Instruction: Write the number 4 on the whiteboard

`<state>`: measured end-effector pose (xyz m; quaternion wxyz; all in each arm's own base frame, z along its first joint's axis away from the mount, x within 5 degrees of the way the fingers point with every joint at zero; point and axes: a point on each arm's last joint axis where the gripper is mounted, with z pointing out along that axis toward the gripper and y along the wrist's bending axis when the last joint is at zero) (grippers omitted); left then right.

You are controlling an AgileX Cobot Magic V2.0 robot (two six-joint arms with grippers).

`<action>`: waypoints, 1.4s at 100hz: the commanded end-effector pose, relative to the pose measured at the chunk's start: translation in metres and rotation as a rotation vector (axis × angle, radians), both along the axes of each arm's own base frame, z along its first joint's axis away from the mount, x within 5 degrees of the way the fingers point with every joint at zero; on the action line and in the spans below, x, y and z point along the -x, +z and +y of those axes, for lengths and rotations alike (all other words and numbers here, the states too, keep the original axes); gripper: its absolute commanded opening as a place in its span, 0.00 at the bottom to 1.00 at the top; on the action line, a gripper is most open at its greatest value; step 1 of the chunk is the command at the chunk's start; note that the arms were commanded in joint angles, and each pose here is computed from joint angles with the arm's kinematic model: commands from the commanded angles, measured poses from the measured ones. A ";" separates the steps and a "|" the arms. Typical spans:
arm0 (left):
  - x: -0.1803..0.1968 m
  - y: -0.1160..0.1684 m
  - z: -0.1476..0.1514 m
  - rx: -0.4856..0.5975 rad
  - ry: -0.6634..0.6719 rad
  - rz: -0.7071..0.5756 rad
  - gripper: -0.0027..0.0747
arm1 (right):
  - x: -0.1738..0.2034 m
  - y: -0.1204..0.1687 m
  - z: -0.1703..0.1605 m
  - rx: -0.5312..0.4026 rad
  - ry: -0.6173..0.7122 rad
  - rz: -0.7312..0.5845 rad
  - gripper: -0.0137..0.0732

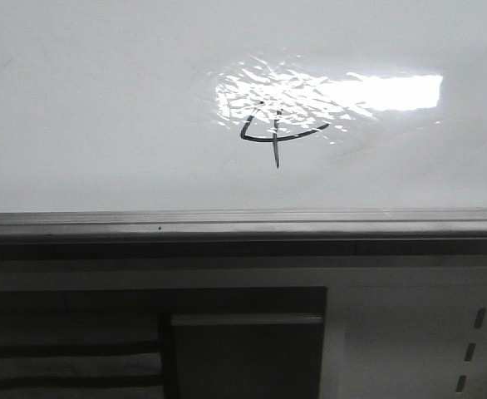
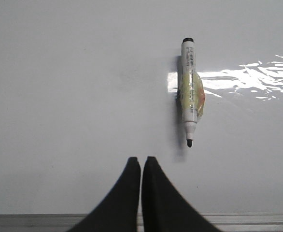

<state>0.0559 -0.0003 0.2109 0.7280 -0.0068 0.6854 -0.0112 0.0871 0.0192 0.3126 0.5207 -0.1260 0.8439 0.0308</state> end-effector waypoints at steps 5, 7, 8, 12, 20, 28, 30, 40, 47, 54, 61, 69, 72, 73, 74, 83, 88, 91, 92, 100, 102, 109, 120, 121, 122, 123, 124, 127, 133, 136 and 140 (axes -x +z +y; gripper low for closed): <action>0.002 0.000 0.000 0.011 -0.005 -0.079 0.01 | -0.002 0.013 0.000 -0.007 0.003 -0.091 0.07; 0.002 0.000 0.000 0.011 -0.005 -0.079 0.01 | -0.002 0.013 0.000 -0.007 0.003 -0.091 0.07; 0.002 0.000 0.000 0.011 -0.005 -0.079 0.01 | -0.002 0.013 0.000 -0.007 0.003 -0.091 0.07; 0.002 0.000 0.000 0.011 -0.005 -0.079 0.01 | -0.002 0.013 0.000 -0.007 0.003 -0.091 0.07; 0.002 0.000 0.000 0.011 -0.005 -0.079 0.01 | -0.002 0.013 0.000 -0.007 0.003 -0.091 0.07; 0.002 0.000 0.000 0.011 -0.005 -0.079 0.01 | -0.002 0.013 0.000 -0.007 0.003 -0.091 0.07; 0.002 0.000 0.000 0.011 -0.005 -0.079 0.01 | -0.002 0.013 0.000 -0.007 0.003 -0.091 0.07; 0.002 0.000 0.000 0.011 -0.005 -0.079 0.01 | -0.002 0.013 0.000 -0.007 0.003 -0.091 0.07; 0.002 0.000 0.000 0.011 -0.005 -0.079 0.01 | -0.002 0.013 0.000 -0.008 0.003 -0.095 0.07; 0.002 0.000 0.000 0.011 -0.005 -0.079 0.01 | 0.003 0.012 -0.002 -0.008 0.007 -0.113 0.07; 0.002 0.000 0.000 0.011 -0.005 -0.079 0.01 | 0.008 0.007 -0.005 -0.016 -0.018 -0.139 0.07; 0.002 0.000 0.000 0.011 -0.005 -0.079 0.01 | 0.016 -0.005 -0.011 -0.051 -0.084 -0.192 0.07; 0.002 0.000 0.000 0.011 -0.005 -0.079 0.01 | 0.018 -0.010 -0.013 -0.075 -0.108 -0.223 0.07; 0.002 0.000 0.000 0.011 -0.005 -0.079 0.01 | 0.020 -0.010 -0.013 -0.087 -0.111 -0.250 0.07; 0.002 0.000 0.000 0.011 -0.005 -0.079 0.01 | 0.020 -0.015 -0.014 -0.088 -0.126 -0.250 0.07; 0.002 0.000 0.000 0.011 -0.005 -0.079 0.01 | 0.026 -0.039 -0.018 -0.126 -0.202 -0.388 0.07; 0.002 0.000 0.000 0.011 -0.005 -0.079 0.01 | 0.029 -0.052 -0.020 -0.136 -0.235 -0.455 0.07; 0.002 0.000 0.000 0.011 -0.005 -0.079 0.01 | 0.031 -0.059 -0.021 -0.154 -0.250 -0.483 0.07; 0.002 0.000 0.000 0.011 -0.005 -0.079 0.01 | 0.032 -0.059 -0.021 -0.158 -0.256 -0.503 0.07; 0.002 0.000 0.000 0.011 -0.005 -0.079 0.01 | 0.032 -0.080 -0.022 -0.160 -0.278 -0.530 0.07; 0.002 0.000 0.000 0.011 -0.005 -0.079 0.01 | 0.032 -0.085 -0.022 -0.161 -0.277 -0.533 0.07; 0.002 0.000 0.000 0.011 -0.005 -0.079 0.01 | 0.032 -0.097 -0.022 -0.166 -0.275 -0.543 0.07; 0.002 0.000 0.000 0.011 -0.005 -0.079 0.01 | 0.032 -0.106 -0.022 -0.169 -0.271 -0.566 0.07; 0.002 0.000 0.000 0.011 -0.005 -0.079 0.01 | 0.033 -0.105 -0.022 -0.169 -0.271 -0.567 0.07; 0.002 0.000 0.000 0.011 -0.005 -0.079 0.01 | 0.033 -0.105 -0.022 -0.169 -0.271 -0.569 0.07; 0.002 0.000 0.000 0.011 -0.005 -0.079 0.01 | 0.033 -0.105 -0.022 -0.169 -0.270 -0.572 0.07; 0.002 0.000 0.000 0.011 -0.005 -0.081 0.01 | 0.033 -0.105 -0.022 -0.170 -0.270 -0.575 0.07; 0.002 0.000 0.000 0.011 -0.005 -0.081 0.01 | 0.033 -0.105 -0.022 -0.170 -0.270 -0.577 0.07; 0.002 0.000 0.000 0.011 -0.005 -0.081 0.01 | 0.033 -0.105 -0.022 -0.170 -0.270 -0.577 0.07; 0.002 0.000 0.000 0.011 -0.005 -0.081 0.01 | 0.033 -0.105 -0.022 -0.170 -0.270 -0.577 0.07; 0.002 0.000 0.000 0.011 -0.005 -0.081 0.01 | 0.033 -0.105 -0.022 -0.170 -0.270 -0.577 0.07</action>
